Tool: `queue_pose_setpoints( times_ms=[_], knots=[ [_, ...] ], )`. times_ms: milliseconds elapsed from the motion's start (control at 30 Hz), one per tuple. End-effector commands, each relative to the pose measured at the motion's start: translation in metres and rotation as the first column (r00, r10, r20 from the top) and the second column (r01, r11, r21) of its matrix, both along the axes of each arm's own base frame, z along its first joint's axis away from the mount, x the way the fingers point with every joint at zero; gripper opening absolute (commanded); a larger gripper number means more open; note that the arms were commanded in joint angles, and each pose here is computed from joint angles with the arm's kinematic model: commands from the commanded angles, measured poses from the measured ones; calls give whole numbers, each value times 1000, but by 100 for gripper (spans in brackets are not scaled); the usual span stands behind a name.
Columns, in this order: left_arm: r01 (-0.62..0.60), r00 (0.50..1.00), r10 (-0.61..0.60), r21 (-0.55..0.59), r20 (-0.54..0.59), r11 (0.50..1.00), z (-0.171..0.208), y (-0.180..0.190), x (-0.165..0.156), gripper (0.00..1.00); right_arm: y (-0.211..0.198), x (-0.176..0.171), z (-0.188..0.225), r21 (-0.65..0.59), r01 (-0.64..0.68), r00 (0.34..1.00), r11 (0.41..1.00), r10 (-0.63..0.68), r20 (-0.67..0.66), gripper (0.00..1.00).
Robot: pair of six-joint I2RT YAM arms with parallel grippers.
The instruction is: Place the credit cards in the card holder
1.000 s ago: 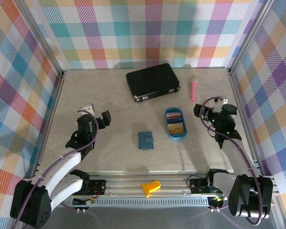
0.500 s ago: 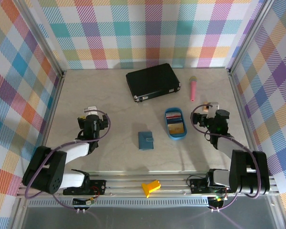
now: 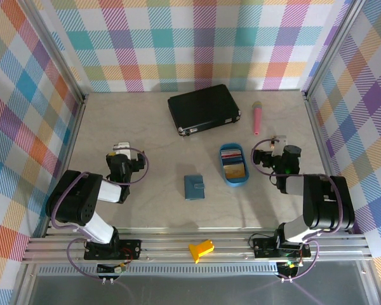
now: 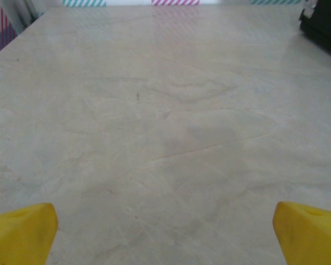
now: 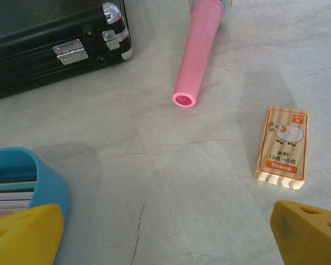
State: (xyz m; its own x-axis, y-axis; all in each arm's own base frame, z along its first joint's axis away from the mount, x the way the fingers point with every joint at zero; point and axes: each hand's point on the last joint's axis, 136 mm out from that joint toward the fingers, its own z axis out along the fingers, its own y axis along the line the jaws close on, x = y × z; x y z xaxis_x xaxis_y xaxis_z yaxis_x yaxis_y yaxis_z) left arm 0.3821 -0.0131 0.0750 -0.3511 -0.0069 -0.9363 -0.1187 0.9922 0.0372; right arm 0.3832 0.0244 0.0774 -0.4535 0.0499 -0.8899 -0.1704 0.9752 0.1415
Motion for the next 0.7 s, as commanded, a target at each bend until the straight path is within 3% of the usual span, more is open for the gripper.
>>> queue_pose_setpoints(
  times_ms=[0, 300, 667],
  knots=[
    [32, 998, -32, -2, 49, 999, 14, -3, 10, 100, 4, 13, 17, -26, -12, 996, 1000, 14, 94, 96],
    [-49, 999, 49, -49, 6, 998, 10, 15, 15, 100, 2, 14, 15, -32, 8, 996, 999, -5, 89, 99],
    [-20, 1000, 21, -48, 8, 999, 11, 11, 16, 100, 3, 13, 16, -32, 6, 996, 999, -3, 93, 99]
  ],
)
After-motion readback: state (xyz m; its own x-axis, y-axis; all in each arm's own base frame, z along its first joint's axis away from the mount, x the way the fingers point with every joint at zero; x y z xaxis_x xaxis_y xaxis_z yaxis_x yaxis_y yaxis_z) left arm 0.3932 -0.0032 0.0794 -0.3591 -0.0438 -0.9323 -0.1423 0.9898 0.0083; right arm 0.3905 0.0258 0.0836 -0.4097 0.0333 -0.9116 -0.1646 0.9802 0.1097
